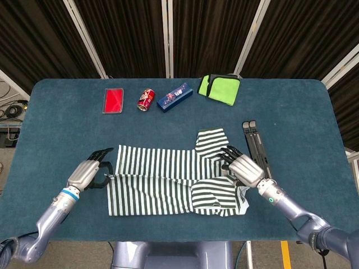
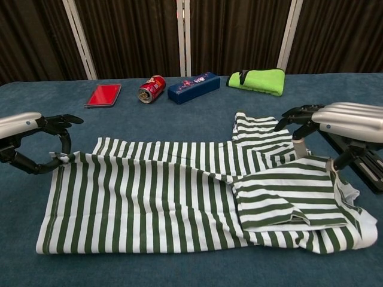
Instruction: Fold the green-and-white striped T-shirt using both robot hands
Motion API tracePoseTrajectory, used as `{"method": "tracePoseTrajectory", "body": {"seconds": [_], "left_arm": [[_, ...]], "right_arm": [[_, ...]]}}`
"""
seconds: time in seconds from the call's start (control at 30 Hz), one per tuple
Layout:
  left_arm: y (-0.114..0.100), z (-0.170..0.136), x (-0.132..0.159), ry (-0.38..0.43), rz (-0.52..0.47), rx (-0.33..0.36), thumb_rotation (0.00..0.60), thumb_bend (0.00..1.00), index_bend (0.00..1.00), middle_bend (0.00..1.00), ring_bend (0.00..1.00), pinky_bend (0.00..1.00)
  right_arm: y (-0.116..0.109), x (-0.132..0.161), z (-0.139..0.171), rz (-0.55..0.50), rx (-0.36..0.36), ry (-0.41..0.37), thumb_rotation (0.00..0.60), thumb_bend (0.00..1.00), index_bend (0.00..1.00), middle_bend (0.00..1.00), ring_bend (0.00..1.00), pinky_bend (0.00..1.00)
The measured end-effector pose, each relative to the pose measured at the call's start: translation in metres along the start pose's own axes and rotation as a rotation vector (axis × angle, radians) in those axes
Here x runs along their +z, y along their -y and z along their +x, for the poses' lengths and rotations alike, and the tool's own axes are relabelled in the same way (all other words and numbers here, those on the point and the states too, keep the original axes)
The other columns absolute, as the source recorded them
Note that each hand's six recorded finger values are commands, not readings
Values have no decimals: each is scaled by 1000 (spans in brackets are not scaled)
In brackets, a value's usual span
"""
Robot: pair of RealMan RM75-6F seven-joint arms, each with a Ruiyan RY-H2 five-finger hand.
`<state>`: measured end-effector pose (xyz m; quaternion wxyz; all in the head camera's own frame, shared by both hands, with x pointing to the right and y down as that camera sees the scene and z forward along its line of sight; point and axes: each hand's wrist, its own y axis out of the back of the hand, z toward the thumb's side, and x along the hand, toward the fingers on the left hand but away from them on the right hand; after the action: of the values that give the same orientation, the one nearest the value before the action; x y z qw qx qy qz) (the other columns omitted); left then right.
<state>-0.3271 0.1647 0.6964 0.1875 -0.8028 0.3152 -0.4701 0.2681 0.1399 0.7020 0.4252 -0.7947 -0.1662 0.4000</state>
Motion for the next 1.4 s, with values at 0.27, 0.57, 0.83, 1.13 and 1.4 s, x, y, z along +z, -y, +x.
{"method": "tracePoseTrajectory", "body": {"seconds": [0.27,0.57,0.83,1.13,1.4], "left_arm": [[-5,28,2,-10,15,-8,600,619,805,0,0,0],[-7,53,5,-27,29,-35,600,620,804,0,0,0],[-11,68,-1,-68,37,-27,600,619,804,0,0,0],[-15,78,-7,-94,17,-8,600,620,804,0,0,0],[-16,85,-5,-104,-1,-20,600,620,802,0,0,0]], "right_arm": [[0,-18,-14,1,5,68,600,404,747,147,0,0],[-2,-31,-30,0,-1,125,600,404,747,147,0,0],[-4,-39,-42,-3,-9,160,600,404,747,147,0,0],[-1,-51,-48,-8,-7,204,600,404,747,147,0,0],[5,-55,-54,6,2,218,600,403,747,148,0,0]]}}
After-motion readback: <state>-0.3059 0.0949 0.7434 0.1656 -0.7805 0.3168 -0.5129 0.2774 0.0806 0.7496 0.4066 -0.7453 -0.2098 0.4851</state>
